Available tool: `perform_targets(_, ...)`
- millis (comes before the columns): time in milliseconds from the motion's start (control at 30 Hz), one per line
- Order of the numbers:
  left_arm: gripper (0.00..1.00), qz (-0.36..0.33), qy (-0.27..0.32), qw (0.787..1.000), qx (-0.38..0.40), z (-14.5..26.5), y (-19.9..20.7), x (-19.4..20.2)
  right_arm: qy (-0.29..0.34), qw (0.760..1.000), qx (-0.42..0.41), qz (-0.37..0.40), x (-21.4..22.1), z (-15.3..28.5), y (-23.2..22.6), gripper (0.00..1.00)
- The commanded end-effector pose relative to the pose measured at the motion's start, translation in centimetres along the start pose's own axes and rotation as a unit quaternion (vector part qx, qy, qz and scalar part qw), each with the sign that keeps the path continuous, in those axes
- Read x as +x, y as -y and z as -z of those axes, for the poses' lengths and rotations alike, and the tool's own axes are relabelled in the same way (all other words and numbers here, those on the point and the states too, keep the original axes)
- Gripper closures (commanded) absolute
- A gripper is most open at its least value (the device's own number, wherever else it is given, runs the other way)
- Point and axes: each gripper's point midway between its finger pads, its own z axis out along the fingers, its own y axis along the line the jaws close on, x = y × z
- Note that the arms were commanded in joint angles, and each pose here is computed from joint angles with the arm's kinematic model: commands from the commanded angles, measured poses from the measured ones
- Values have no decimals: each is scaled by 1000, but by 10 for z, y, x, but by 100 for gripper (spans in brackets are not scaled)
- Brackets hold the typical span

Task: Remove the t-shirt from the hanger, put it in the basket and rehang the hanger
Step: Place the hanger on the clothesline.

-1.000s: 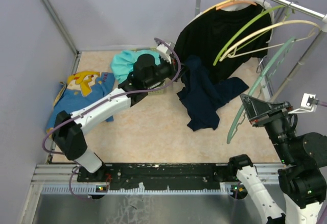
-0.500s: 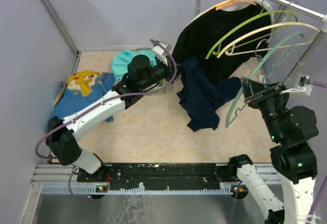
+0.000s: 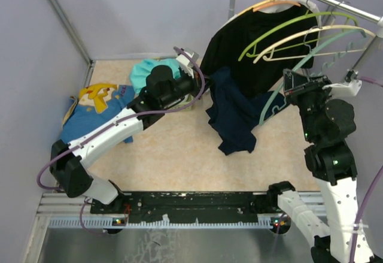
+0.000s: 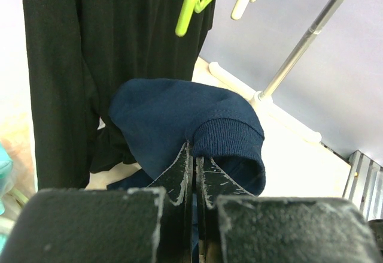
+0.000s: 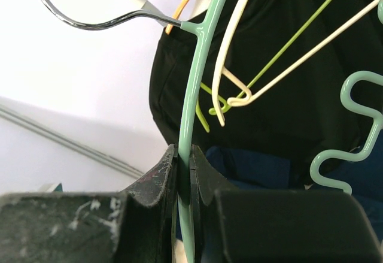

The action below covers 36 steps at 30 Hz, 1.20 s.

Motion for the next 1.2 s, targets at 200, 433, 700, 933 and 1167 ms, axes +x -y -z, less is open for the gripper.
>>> perform_targets(200,100,-4,24,1000,-4,12,1,-19,72,996,-49,-16,-37,-19,-36,100)
perform_targets(433,100,-2,24,1000,-7,15,1,-21,61,996,-61,-15,-31,-32,-43,100)
perform_targets(700,100,-3,24,1000,-13,20,-1,-21,31,995,-93,-20,-23,-46,-57,100)
perform_targets(933,100,-4,26,1000,-16,22,-1,-22,16,994,-106,-19,-27,-52,-56,100)
perform_targets(1167,100,-6,26,1000,-17,22,-1,-22,22,996,-90,-17,-37,-50,-40,100)
